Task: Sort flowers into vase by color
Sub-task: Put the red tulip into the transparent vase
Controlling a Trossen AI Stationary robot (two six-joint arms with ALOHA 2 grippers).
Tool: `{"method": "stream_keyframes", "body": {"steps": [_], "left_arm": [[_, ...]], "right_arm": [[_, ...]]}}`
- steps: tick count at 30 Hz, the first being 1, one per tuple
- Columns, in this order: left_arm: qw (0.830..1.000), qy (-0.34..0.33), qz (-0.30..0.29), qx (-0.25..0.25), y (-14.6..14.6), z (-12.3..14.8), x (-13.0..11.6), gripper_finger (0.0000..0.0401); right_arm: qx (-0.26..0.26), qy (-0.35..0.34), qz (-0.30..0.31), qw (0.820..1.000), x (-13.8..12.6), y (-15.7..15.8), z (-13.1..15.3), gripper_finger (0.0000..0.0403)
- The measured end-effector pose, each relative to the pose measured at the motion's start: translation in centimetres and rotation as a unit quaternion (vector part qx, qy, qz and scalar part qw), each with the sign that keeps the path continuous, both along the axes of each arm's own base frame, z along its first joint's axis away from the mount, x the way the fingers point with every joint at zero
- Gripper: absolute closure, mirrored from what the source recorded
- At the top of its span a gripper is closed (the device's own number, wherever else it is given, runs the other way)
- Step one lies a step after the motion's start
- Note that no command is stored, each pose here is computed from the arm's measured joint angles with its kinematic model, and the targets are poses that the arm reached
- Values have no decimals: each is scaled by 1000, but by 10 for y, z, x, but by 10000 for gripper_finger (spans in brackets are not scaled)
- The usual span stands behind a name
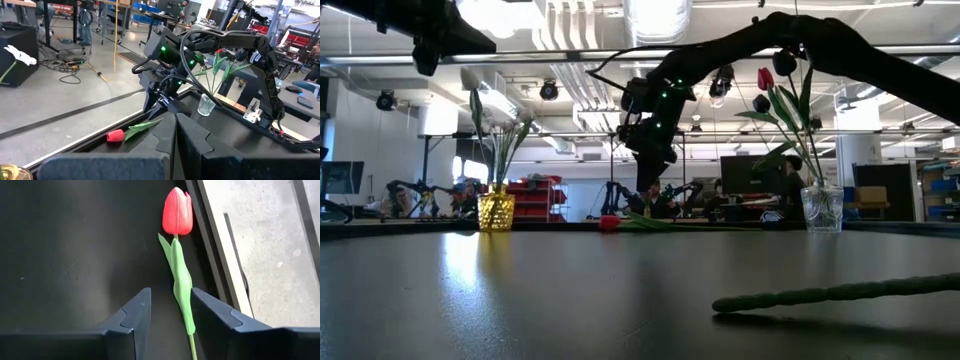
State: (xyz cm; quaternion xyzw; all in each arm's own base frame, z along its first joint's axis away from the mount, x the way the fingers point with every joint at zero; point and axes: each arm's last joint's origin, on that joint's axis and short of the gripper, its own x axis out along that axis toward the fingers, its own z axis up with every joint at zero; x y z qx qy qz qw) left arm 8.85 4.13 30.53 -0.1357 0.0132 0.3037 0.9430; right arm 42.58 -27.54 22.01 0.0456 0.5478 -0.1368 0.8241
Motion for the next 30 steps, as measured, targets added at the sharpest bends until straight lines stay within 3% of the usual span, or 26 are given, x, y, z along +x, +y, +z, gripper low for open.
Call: {"method": "stream_keyframes", "body": {"steps": [6,15,22,30], "left_arm": [[1000,5,0,-2,1,-1,2,401],[1000,9,0,-3,1,-2,4,401],[1000,11,0,-4,2,-2,4,401],[1000,10,0,-4,2,-2,4,401]], "right_arm": [[14,8,-15,1000,-2,3,5,265],[12,-21,-49,998,-5,11,35,264],[-11,-55,-40,998,-7,26,66,264],[-9,-99,-27,995,1,25,68,266]]}}
